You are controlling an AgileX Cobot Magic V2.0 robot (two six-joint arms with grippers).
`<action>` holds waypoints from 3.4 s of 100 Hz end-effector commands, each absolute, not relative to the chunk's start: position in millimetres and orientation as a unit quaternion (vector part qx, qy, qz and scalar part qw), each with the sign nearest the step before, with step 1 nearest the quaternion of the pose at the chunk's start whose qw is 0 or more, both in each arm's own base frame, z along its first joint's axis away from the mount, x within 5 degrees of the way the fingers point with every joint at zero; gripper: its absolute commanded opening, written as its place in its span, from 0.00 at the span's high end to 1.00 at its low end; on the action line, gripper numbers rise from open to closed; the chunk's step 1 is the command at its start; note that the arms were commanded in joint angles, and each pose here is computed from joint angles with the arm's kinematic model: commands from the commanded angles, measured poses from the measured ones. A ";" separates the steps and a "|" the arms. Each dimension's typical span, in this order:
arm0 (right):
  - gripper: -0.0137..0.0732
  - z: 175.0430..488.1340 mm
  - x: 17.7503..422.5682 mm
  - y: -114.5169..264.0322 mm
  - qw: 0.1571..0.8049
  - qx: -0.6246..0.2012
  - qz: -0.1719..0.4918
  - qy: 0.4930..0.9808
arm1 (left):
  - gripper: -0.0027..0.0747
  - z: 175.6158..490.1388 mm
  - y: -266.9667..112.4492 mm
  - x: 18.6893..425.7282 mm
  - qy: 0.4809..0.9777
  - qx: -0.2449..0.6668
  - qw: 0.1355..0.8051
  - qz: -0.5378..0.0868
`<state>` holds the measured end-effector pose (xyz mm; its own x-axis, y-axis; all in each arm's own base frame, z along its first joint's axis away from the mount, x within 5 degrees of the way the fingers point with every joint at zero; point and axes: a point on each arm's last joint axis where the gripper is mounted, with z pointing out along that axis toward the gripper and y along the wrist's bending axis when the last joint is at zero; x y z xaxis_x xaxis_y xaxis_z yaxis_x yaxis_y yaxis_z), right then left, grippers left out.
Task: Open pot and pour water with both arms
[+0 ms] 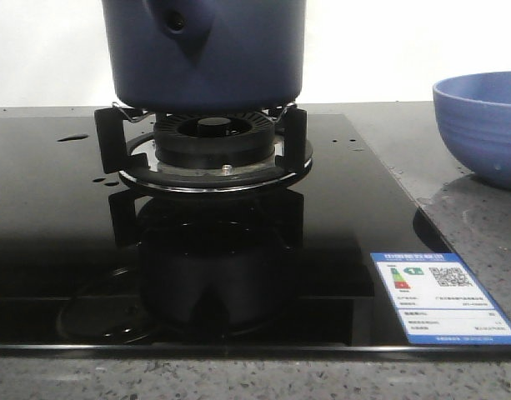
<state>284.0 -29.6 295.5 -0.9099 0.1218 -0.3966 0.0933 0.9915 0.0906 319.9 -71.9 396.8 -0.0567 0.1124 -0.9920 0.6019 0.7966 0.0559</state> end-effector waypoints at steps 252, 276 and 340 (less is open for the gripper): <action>0.90 398.1 320.4 160.7 0.825 -0.097 0.107 0.546 | 0.53 430.2 -34.2 313.7 0.677 0.169 0.693 -0.182; 0.90 398.7 320.4 162.5 0.834 -0.109 0.100 0.531 | 0.53 430.2 -34.2 313.7 0.677 0.169 0.693 -0.182; 0.90 417.8 306.7 165.4 0.912 -0.133 0.072 0.381 | 0.53 430.2 -34.2 313.7 0.677 0.169 0.693 -0.182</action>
